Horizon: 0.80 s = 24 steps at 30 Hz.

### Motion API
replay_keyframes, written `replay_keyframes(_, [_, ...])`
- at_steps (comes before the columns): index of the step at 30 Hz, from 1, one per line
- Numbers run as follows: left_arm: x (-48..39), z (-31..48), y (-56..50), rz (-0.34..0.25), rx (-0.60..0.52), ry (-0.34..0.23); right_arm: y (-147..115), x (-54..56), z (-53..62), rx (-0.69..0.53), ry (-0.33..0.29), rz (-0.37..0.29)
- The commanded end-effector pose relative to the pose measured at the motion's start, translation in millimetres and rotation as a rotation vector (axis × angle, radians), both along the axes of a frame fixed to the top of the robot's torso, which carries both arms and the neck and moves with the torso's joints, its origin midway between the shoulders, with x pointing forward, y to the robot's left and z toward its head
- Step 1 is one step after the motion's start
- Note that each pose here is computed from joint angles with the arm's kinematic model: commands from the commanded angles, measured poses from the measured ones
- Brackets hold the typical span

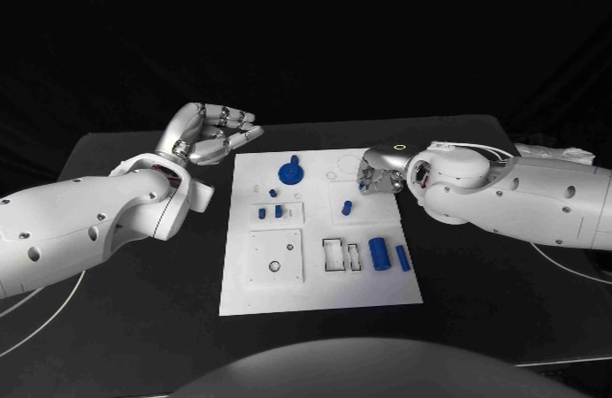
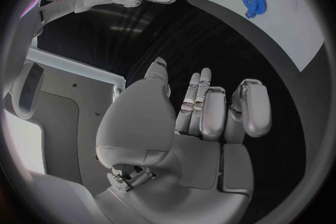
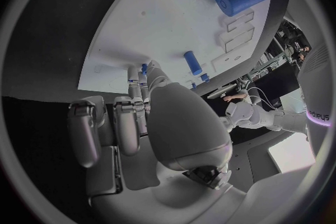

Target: Assemble the parts on the task board

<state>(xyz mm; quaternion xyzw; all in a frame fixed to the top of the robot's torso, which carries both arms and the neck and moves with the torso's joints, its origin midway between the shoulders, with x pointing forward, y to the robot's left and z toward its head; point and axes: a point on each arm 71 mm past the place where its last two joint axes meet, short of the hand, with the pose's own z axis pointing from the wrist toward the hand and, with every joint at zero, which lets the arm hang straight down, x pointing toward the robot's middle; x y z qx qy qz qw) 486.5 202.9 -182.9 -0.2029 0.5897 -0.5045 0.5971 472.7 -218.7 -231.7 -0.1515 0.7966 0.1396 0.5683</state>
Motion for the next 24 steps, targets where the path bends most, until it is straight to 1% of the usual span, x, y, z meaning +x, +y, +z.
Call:
replay_keyframes(1, [-0.5,0.9,-0.9,-0.003,-0.007,-0.003,-0.2,-0.1,-4.2,-0.044,0.019,-0.008])
replay_keyframes(14, [-0.6,0.7,0.0,-0.002,-0.006,0.0,1.4,-0.1,-7.6,-0.073,0.041,-0.012])
replay_keyframes(18, [-0.7,0.7,0.1,-0.002,-0.006,0.0,2.4,-0.4,-6.9,-0.068,0.029,-0.009])
replay_keyframes(24, [-0.7,0.8,0.5,-0.001,-0.006,-0.001,4.1,-1.0,-4.0,-0.036,-0.004,0.001])
